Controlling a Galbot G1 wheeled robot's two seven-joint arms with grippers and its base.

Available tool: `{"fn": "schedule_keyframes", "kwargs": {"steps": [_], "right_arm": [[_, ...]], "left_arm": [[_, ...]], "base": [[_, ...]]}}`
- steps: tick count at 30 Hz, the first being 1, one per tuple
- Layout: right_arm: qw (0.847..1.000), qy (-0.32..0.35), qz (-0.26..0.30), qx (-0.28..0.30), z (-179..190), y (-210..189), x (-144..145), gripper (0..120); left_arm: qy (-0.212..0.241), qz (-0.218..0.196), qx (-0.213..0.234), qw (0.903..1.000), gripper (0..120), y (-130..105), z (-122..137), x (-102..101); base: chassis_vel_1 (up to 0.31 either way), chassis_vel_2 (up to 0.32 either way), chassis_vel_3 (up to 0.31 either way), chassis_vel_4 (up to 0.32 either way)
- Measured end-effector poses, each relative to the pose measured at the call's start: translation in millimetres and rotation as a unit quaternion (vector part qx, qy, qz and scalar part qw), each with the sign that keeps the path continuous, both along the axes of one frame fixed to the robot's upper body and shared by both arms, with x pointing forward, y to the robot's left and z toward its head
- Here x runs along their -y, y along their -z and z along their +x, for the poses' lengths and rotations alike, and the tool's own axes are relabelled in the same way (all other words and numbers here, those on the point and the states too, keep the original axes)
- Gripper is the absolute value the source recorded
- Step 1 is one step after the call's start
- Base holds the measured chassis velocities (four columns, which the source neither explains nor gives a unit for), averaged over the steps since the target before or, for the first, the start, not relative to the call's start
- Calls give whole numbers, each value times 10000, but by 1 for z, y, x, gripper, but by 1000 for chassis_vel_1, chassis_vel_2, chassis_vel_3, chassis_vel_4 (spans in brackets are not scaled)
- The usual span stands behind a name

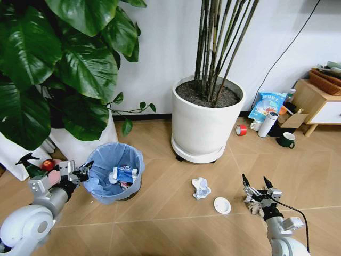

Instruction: Pick up the trash bin and place the garbage on the floor into it.

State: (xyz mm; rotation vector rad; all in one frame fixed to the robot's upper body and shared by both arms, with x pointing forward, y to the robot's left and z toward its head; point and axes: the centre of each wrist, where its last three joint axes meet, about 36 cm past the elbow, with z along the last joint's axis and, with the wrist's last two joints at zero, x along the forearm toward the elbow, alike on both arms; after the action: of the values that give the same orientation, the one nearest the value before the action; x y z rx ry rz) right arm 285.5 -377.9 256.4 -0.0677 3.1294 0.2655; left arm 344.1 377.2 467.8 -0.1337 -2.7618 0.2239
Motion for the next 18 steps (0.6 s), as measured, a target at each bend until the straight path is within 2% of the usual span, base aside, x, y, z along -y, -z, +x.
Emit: {"fn": "schedule_keyframes", "kwargs": {"steps": [4,7,10,18], "right_arm": [[9997,-139,-112,-182,-5,12,-6,100],[9990,-284,-116,-340,-6,26,-22,100],[9976,-479,6,-507,0,35,-47,100],[9875,-1222,-44,-991,10,50,-77,100]], "left_arm": [[46,7,-23,10000,0,1,0,2],[88,41,-54,9999,0,1,0,3],[129,90,-111,9998,0,3,1,4],[244,205,-233,9992,0,6,4,4]], "base": [[-131,-96,131,70],[-68,-28,39,28],[0,0,0,0],[19,9,-4,-8]]}}
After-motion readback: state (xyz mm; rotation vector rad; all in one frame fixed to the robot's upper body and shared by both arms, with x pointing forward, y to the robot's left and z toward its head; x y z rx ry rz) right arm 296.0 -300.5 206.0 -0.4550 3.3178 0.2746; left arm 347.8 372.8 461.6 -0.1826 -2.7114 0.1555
